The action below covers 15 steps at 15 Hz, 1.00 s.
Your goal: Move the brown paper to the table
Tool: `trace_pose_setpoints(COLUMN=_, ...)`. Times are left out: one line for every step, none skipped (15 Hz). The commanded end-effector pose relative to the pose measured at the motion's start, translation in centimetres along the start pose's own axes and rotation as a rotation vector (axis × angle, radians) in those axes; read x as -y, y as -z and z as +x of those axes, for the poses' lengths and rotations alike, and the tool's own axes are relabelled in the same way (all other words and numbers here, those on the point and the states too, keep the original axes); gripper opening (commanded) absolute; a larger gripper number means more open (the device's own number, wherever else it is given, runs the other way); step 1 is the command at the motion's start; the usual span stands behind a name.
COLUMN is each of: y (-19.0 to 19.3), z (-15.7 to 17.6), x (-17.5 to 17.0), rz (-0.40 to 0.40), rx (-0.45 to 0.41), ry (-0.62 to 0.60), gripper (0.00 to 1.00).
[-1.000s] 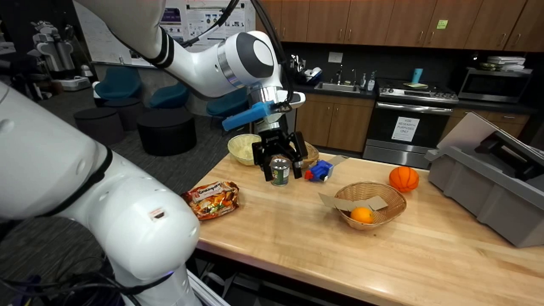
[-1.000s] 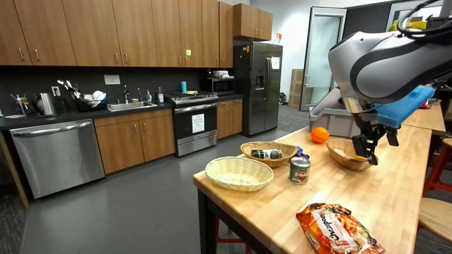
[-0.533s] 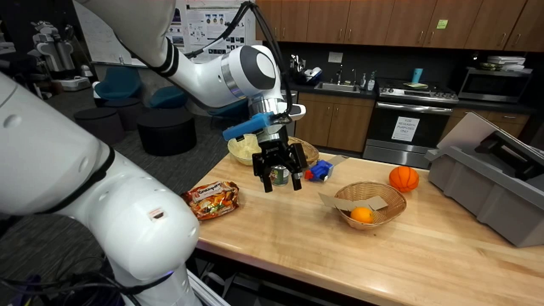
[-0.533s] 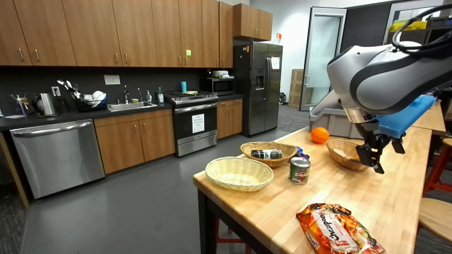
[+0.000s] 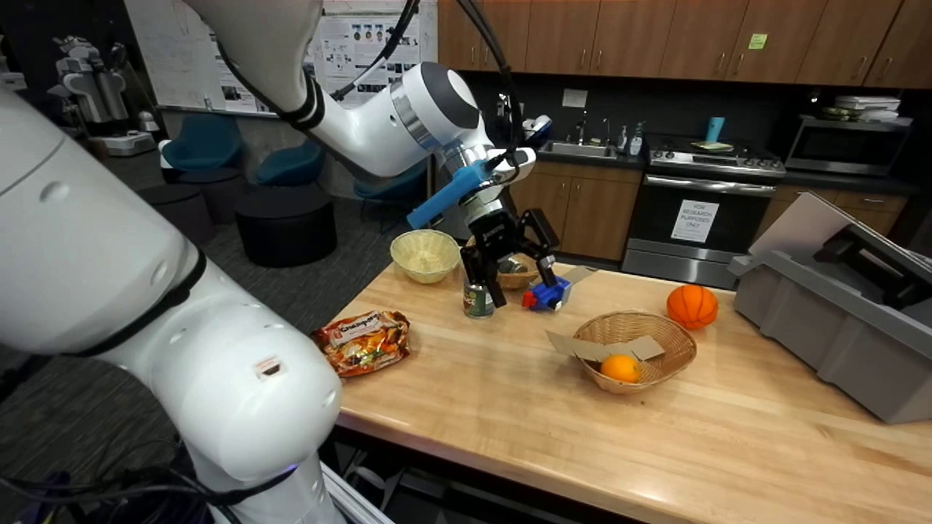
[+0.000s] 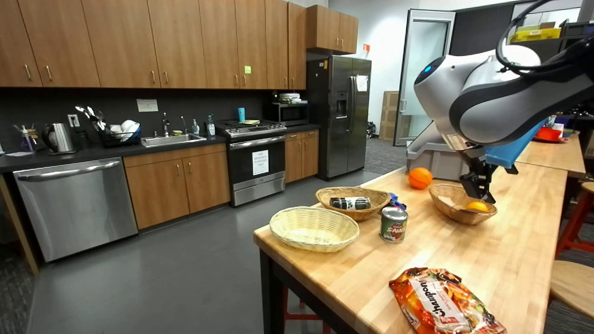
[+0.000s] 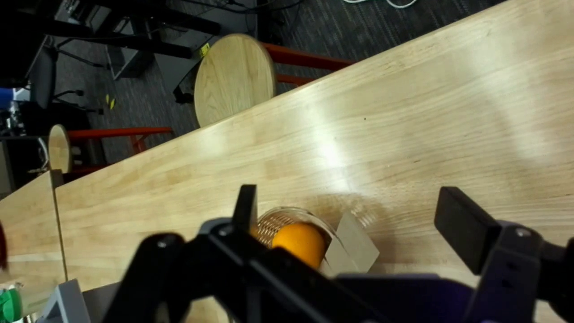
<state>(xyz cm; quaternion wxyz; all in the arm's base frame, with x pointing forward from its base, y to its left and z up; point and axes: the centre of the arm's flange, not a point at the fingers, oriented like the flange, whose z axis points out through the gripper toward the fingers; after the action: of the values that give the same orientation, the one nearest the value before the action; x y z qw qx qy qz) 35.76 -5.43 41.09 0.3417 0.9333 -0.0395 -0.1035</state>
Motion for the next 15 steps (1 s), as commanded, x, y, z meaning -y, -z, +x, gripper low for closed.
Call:
trace_pose_setpoints(y=1.0, z=3.0, x=0.3, rz=-0.065, rx=0.002, ry=0.022, gripper=1.00)
trace_pose_setpoints(y=1.1, z=3.6, x=0.7, rz=-0.072, rx=0.000, ry=0.032, gripper=1.00)
trace_pose_setpoints(y=1.2, z=4.1, x=0.9, rz=-0.077, rx=-0.002, ry=0.042, gripper=1.00)
trace_pose_setpoints(y=1.1, z=4.7, x=1.2, rz=-0.079, rx=0.001, ry=0.052, gripper=1.00)
trace_pose_setpoints(y=1.0, z=5.0, x=1.5, rz=-0.078, rx=0.006, ry=0.058, gripper=1.00)
trace_pose_setpoints(y=0.9, z=5.4, x=1.1, rz=-0.076, rx=0.012, ry=0.062, gripper=1.00)
trace_pose_setpoints(y=0.8, z=5.5, x=1.2, rz=-0.075, rx=0.018, ry=0.066, gripper=1.00)
trace_pose_setpoints(y=0.7, z=5.4, x=1.3, rz=-0.075, rx=0.025, ry=0.065, gripper=1.00)
trace_pose_setpoints(y=0.5, z=5.4, x=1.4, rz=-0.075, rx=0.033, ry=0.064, gripper=1.00)
trace_pose_setpoints(y=0.3, z=5.4, x=1.4, rz=-0.074, rx=0.042, ry=0.065, gripper=1.00)
trace_pose_setpoints(y=0.0, z=5.4, x=1.6, rz=-0.072, rx=0.052, ry=0.064, gripper=1.00)
trace_pose_setpoints(y=-0.2, z=5.4, x=1.7, rz=-0.069, rx=0.059, ry=0.066, gripper=1.00)
trace_pose_setpoints(y=-0.5, z=5.6, x=2.0, rz=-0.063, rx=0.066, ry=0.072, gripper=1.00)
trace_pose_setpoints(y=-0.7, z=5.8, x=2.5, rz=-0.058, rx=0.071, ry=0.079, gripper=1.00)
trace_pose_setpoints(y=-0.9, z=5.9, x=2.9, rz=-0.051, rx=0.074, ry=0.087, gripper=1.00)
